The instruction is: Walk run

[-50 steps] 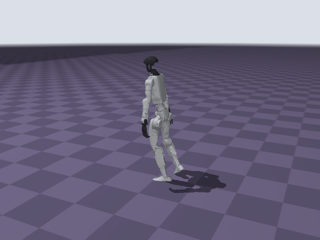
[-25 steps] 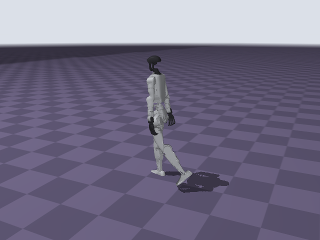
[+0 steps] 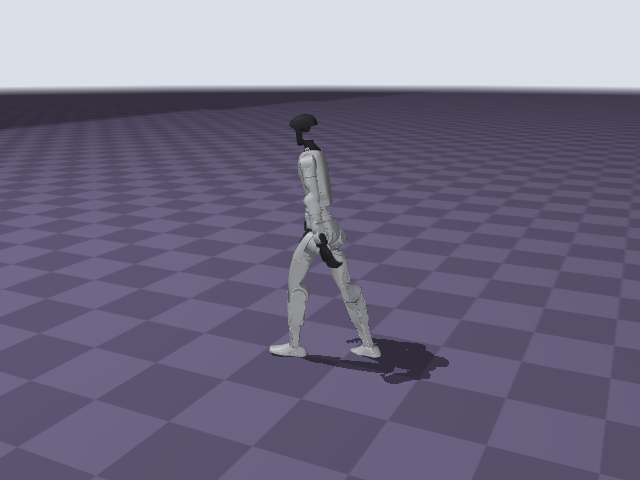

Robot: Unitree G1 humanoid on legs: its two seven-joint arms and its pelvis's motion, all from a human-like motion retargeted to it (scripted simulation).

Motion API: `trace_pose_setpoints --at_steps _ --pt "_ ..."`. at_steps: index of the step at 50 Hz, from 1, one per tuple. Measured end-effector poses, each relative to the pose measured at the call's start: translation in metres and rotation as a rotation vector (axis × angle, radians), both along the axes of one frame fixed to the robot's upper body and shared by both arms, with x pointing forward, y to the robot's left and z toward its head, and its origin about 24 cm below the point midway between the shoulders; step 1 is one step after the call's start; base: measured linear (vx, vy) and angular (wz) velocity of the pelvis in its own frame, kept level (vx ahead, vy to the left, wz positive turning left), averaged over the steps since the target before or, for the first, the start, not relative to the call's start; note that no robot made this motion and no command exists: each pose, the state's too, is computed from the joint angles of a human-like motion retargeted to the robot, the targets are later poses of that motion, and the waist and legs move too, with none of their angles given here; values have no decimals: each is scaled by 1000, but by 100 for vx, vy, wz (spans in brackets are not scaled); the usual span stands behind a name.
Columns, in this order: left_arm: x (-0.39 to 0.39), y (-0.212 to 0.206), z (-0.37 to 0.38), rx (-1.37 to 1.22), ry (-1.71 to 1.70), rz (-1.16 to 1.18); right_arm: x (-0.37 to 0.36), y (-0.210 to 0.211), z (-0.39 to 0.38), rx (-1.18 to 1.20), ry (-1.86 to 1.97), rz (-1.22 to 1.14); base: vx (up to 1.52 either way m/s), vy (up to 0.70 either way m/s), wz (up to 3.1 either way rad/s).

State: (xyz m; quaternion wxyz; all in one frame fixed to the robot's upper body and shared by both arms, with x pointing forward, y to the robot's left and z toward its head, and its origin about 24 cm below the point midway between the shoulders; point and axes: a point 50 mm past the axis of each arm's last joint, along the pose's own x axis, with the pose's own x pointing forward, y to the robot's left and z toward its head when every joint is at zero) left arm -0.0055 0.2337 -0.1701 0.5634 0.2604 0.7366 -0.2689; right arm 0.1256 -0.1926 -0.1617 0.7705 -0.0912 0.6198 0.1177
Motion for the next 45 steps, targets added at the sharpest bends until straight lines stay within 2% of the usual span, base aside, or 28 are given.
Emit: trace_pose_setpoints --at_steps 7,18,23,30,35,45 --pt "17 17 4 89 -79 -12 -36 4 -10 -66 60 53 82 6 -46" --pt "81 41 17 146 -262 47 -92 17 -19 27 173 -201 58 4 -35" --pt "127 31 23 102 -407 68 -127 23 -20 52 297 -289 56 -4 27" --pt "167 19 34 -13 -549 78 -154 30 -18 88 433 -276 61 -14 41" --pt "149 7 24 -28 -496 75 -164 31 -17 86 451 -297 68 -14 28" --pt "48 -2 -1 43 -246 82 -158 22 -17 50 402 -386 77 -20 36"
